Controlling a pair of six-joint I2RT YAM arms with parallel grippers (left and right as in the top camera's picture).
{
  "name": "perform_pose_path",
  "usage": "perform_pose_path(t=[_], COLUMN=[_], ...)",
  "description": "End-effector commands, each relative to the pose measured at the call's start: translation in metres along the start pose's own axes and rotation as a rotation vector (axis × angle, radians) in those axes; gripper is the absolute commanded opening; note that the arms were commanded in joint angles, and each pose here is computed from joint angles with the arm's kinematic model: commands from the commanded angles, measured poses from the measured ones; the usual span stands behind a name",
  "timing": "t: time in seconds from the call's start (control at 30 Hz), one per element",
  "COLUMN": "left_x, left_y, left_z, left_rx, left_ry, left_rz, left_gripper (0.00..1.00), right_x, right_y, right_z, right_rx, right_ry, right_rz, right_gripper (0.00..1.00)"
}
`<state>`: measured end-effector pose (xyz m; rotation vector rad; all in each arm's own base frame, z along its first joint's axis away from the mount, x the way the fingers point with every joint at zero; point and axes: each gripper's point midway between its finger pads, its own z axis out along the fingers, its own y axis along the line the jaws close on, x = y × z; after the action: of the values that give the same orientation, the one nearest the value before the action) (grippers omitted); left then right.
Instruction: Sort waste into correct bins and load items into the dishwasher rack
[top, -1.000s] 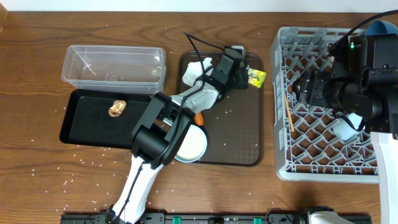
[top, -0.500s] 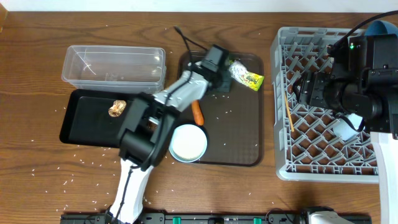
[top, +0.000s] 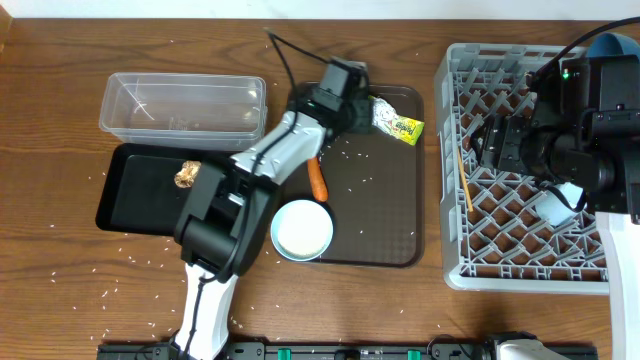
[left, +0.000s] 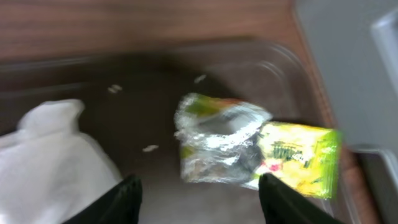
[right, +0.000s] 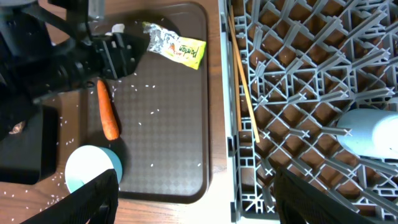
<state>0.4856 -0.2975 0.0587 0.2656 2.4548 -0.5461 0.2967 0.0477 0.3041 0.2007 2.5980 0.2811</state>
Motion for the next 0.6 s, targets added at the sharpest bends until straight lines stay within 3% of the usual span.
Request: perform_pose_path(t=[0.0, 0.1, 0.23, 0.57], left_x=[-0.015, -0.022, -0.023, 0.000], left_y=[-0.002, -0.007, -0.008, -0.003], left_z=[0.001, 0.010, 0.022, 0.040], left_rx=[-0.016, 0.005, 0.008, 0.008], left_ry=[-0.072, -0.120, -0.154, -0.089], left_rz=[0.033, 0.064, 0.217, 0.487], left_gripper=[0.63, 0.64, 0.65, 0.65], right_x=[0.000, 0.000, 0.000, 0.001], right_y=[0.000, 0.000, 0.000, 0.000], right_z=[0.001, 0.001, 0.001, 0.001], right_rx=[0.006, 0.005, 0.005, 0.007], right_ry=[0.005, 0.003, 0.004, 0.006], right_rz=[0.007, 0.007, 0.007, 0.007], right_gripper=[0.74, 0.74, 0.74, 0.74])
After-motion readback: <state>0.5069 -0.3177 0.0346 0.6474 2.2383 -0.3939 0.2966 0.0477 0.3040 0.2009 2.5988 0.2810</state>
